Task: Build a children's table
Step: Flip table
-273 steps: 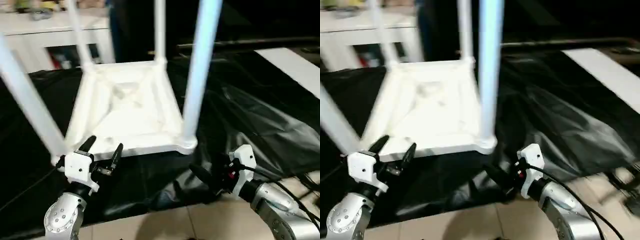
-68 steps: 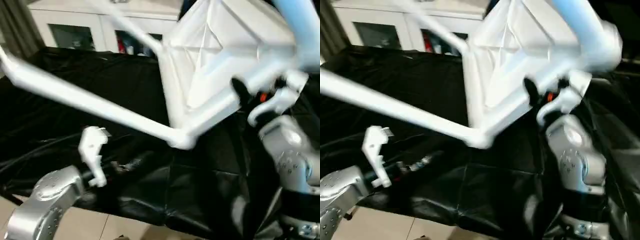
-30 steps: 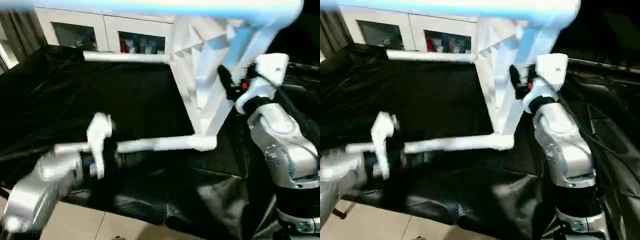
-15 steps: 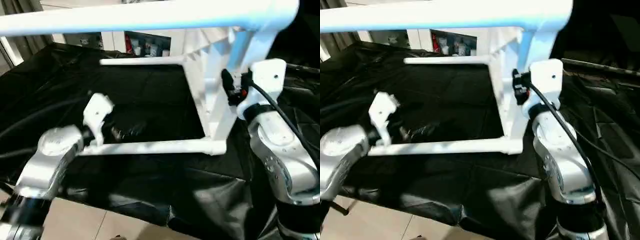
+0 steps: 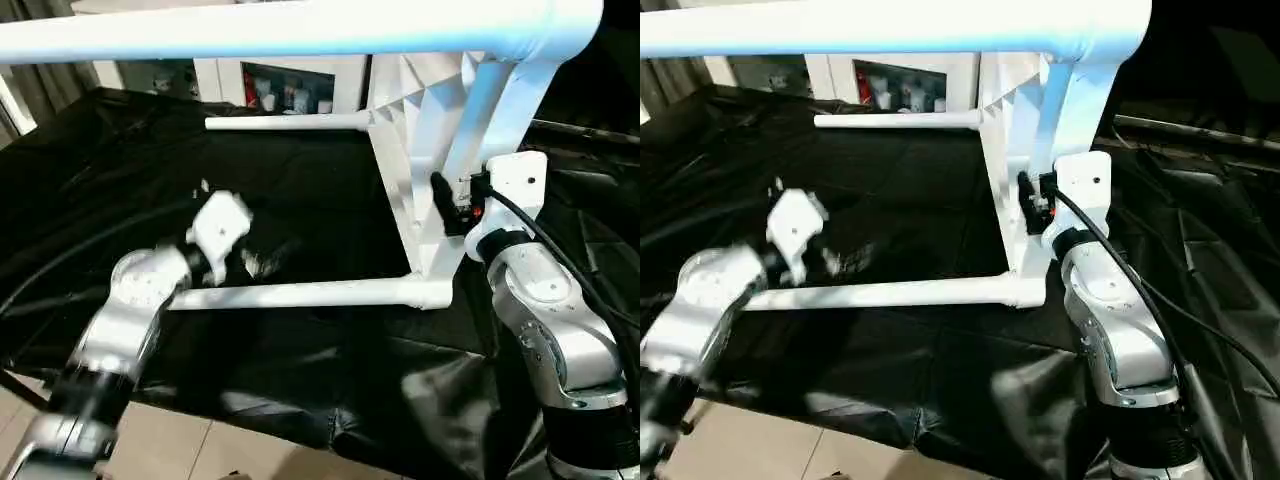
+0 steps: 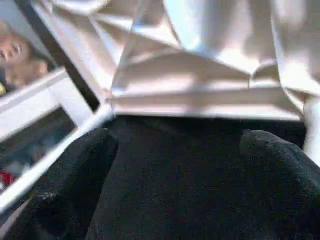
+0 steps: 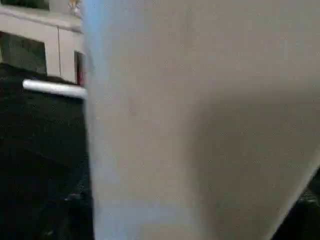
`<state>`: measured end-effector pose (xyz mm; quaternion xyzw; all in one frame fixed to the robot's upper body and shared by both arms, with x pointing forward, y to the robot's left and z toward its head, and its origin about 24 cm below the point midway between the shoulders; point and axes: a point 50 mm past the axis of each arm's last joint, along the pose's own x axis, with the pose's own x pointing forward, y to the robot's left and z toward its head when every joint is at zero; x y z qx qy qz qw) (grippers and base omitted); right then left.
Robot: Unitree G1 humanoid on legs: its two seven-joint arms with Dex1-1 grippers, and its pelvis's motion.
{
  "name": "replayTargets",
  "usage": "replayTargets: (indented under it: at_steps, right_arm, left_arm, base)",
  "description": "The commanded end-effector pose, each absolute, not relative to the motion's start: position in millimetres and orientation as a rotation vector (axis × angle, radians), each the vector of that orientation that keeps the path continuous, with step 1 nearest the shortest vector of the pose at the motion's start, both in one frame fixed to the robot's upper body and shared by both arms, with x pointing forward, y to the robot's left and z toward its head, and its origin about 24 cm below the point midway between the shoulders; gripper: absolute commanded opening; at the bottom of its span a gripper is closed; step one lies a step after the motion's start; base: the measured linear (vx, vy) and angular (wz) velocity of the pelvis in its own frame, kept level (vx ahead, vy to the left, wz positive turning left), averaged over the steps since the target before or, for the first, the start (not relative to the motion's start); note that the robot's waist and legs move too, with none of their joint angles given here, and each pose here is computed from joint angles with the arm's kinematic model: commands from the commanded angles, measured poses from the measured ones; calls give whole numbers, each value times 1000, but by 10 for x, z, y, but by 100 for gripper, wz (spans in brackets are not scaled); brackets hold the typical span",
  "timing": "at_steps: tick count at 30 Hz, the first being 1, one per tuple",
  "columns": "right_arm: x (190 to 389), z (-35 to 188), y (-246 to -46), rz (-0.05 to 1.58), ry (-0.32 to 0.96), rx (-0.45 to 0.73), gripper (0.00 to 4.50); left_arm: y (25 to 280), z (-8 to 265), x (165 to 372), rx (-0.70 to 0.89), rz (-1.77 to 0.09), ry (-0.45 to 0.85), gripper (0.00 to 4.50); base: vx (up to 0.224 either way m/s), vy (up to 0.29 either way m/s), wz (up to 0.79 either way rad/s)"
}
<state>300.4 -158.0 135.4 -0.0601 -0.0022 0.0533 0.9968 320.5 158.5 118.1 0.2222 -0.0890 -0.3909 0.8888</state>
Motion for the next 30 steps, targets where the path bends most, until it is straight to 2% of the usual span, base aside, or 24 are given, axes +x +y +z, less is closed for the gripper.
replayTargets:
  at_steps: [1,7,8,12,14,15,17,23,25,26,27,28,30]
  right_arm:
    - [3015,1250,-1619,98,31,-114,345]
    - [3040,1130,-1594,132,45,-110,345]
    - [3038,1096,-1590,141,53,-106,330]
    - [3043,1071,-1581,143,53,-101,319]
    - [3047,1069,-1570,148,44,-97,319]
    - [3044,1069,-1557,159,38,-86,319]
    - [3021,1062,-1543,174,32,-76,319]
    - [2959,1054,-1560,184,28,-75,319]
    - [2946,1057,-1559,191,25,-72,319]
    - [2938,1060,-1559,196,25,-60,319]
    - [2935,1062,-1562,196,24,-55,319]
    - [2932,1063,-1564,196,23,-52,319]
    - [2927,1062,-1568,197,20,-50,319]
  left_arm:
    - [1549,1166,3207,501,-838,-201,450]
    - [1469,1212,3226,594,-849,-280,450]
    - [1465,1238,3255,620,-833,-306,450]
    - [1506,1125,3315,627,-816,-255,450]
    - [974,1076,2847,531,-814,-271,450]
    - [830,1093,2645,389,-744,-260,450]
    - [784,999,2601,240,-625,-199,450]
    - [652,855,2537,186,-592,-179,450]
    - [695,849,2528,190,-582,-156,450]
    - [1053,947,2590,200,-554,-133,450]
    - [1233,1028,2605,190,-538,-131,450]
    - [1331,1087,2603,181,-525,-131,450]
    - [1368,1133,2608,162,-487,-134,450]
  base:
    - [0,0,0]
    - [0,0,0]
    - [0,0,0]
    - [0,0,0]
    - [0,0,0]
    - [0,0,0]
    - [58,29,5]
    - [0,0,0]
    - [0,0,0]
    - [0,0,0]
    - [0,0,0]
    - [0,0,0]
    - [0,0,0]
